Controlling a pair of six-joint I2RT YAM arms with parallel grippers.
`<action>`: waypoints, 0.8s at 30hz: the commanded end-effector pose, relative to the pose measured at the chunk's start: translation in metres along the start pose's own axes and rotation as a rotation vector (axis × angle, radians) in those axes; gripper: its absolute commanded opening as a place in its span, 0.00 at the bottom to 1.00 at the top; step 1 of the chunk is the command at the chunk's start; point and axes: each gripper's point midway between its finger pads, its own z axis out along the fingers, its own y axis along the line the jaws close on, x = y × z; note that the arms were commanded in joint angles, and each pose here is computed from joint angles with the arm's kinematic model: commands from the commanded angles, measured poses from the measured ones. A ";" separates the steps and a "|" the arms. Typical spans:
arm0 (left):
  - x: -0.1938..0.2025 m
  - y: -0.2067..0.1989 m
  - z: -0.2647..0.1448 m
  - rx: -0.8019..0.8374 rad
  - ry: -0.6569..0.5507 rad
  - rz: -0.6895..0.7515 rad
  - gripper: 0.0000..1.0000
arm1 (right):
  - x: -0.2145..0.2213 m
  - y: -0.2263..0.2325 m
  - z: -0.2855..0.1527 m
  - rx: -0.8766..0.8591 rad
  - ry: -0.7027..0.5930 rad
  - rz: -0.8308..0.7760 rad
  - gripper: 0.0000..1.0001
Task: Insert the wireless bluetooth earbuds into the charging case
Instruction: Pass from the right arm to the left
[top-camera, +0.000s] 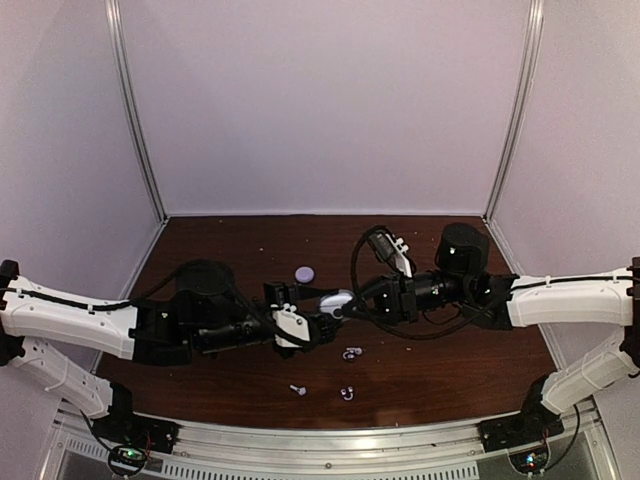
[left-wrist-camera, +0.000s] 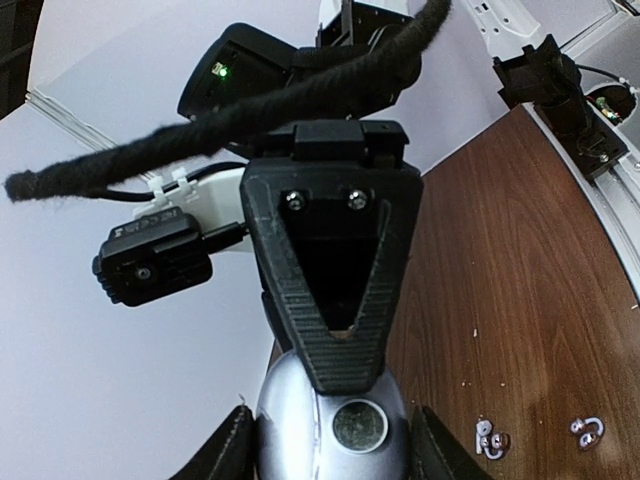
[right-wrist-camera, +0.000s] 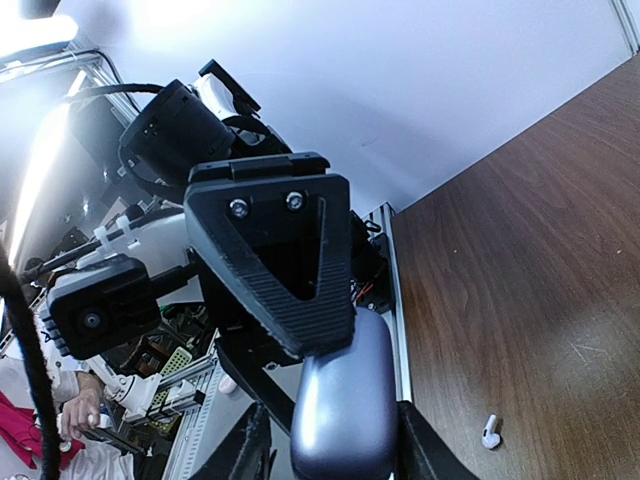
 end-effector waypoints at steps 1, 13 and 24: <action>-0.001 0.008 0.004 -0.043 -0.016 0.007 0.37 | -0.004 0.009 -0.002 -0.050 -0.035 -0.018 0.42; -0.001 0.012 0.008 -0.068 -0.016 -0.002 0.36 | 0.003 0.000 0.000 -0.034 -0.025 0.000 0.42; -0.001 0.021 0.008 -0.119 -0.012 -0.013 0.35 | 0.006 -0.004 0.001 -0.027 -0.016 0.002 0.41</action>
